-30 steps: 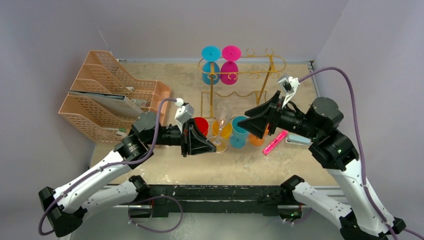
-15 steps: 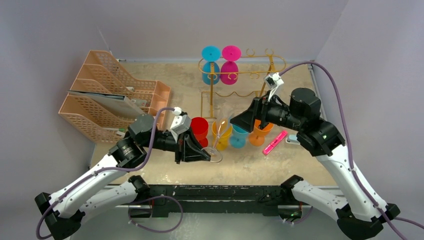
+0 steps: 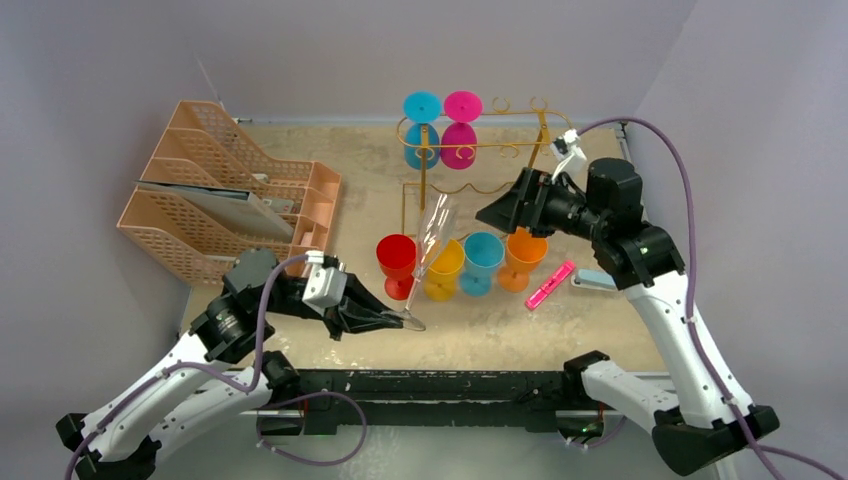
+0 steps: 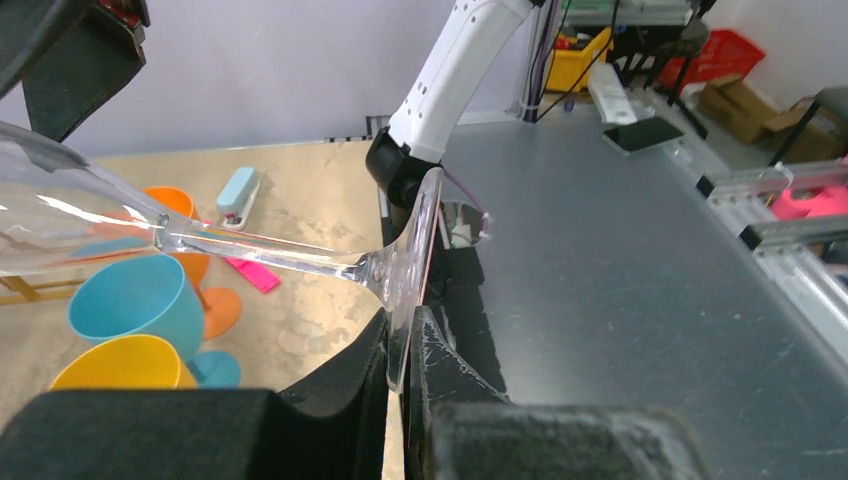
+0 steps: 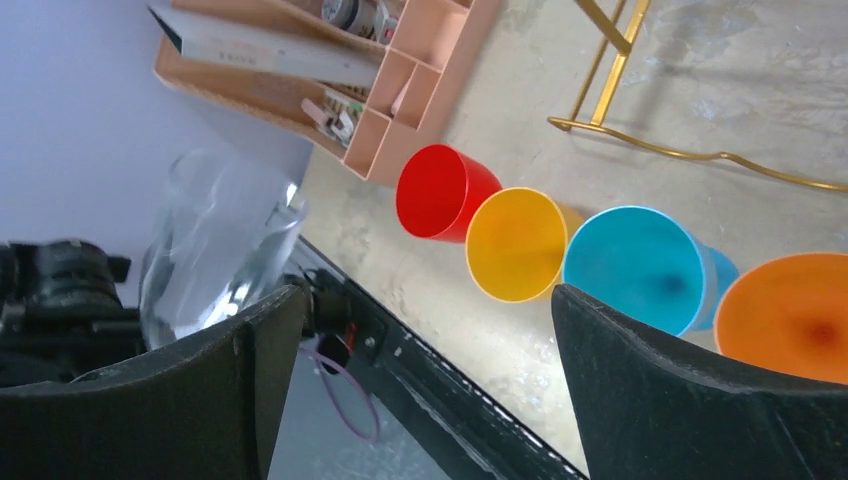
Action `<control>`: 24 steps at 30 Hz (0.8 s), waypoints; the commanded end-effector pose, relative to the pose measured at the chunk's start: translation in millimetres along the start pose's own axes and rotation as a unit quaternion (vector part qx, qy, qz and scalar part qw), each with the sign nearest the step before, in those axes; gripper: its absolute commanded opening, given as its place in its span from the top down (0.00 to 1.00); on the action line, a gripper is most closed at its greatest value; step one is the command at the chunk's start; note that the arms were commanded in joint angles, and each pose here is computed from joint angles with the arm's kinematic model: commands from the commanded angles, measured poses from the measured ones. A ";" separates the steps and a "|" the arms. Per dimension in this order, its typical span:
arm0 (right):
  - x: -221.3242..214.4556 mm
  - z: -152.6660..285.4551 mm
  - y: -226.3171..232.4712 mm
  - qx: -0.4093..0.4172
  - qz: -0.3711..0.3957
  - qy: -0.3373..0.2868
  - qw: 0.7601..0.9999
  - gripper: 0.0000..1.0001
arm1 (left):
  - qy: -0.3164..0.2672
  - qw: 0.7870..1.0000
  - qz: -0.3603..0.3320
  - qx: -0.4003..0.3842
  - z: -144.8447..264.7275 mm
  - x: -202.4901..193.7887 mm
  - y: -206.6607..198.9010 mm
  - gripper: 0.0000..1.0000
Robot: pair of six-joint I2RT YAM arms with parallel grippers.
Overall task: Take the wine glass off the wine glass rack
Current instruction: Place the wine glass at the center of the board.
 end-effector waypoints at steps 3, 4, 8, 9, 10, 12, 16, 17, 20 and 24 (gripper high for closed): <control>20.4 4.9 12.7 0.135 -0.091 -0.019 0.986 0.07 | 0.019 0.997 -0.079 -0.013 4.3 -9.0 0.9 1.00; 23.7 4.5 15.0 0.160 -0.101 -0.015 0.982 0.08 | 0.023 0.996 -0.079 -0.018 4.6 -11.1 -0.4 1.00; 31.3 0.4 15.8 0.200 -0.111 -0.012 0.973 0.13 | 0.033 0.995 -0.084 -0.037 7.0 -21.2 -6.0 1.00; 31.4 0.0 16.1 0.204 -0.108 -0.014 0.973 0.14 | 0.035 0.995 -0.083 -0.038 7.4 -23.2 -6.2 1.00; 33.1 1.3 18.0 0.209 -0.100 -0.018 0.973 0.15 | 0.036 0.995 -0.083 -0.038 7.7 -24.6 -6.2 1.00; 34.6 4.6 22.6 0.221 -0.085 -0.021 0.971 0.15 | 0.035 0.995 -0.084 -0.042 7.5 -26.4 -7.0 1.00; 29.9 10.6 30.8 0.249 -0.067 0.003 0.966 0.15 | 0.031 0.994 -0.089 -0.058 5.8 -26.5 -9.1 1.00; 28.7 10.6 31.2 0.255 -0.069 0.011 0.965 0.15 | 0.030 0.994 -0.089 -0.062 5.4 -26.9 -9.7 1.00; 27.6 10.9 33.8 0.270 -0.071 0.027 0.960 0.14 | 0.032 0.993 -0.085 -0.069 4.8 -28.4 -10.7 1.00; 21.7 15.1 46.0 0.318 -0.070 0.082 0.942 0.17 | 0.040 0.993 -0.078 -0.084 4.5 -29.8 -13.6 1.00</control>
Point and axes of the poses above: each gripper's point midway between its finger pads, its own z axis back along the fingers, its own y axis along the line the jaws close on, x = y × z, the point moved 3 cm from there along z, back along the fingers, and after that the axes turned 1 degree about z, right-handed, at the moved point
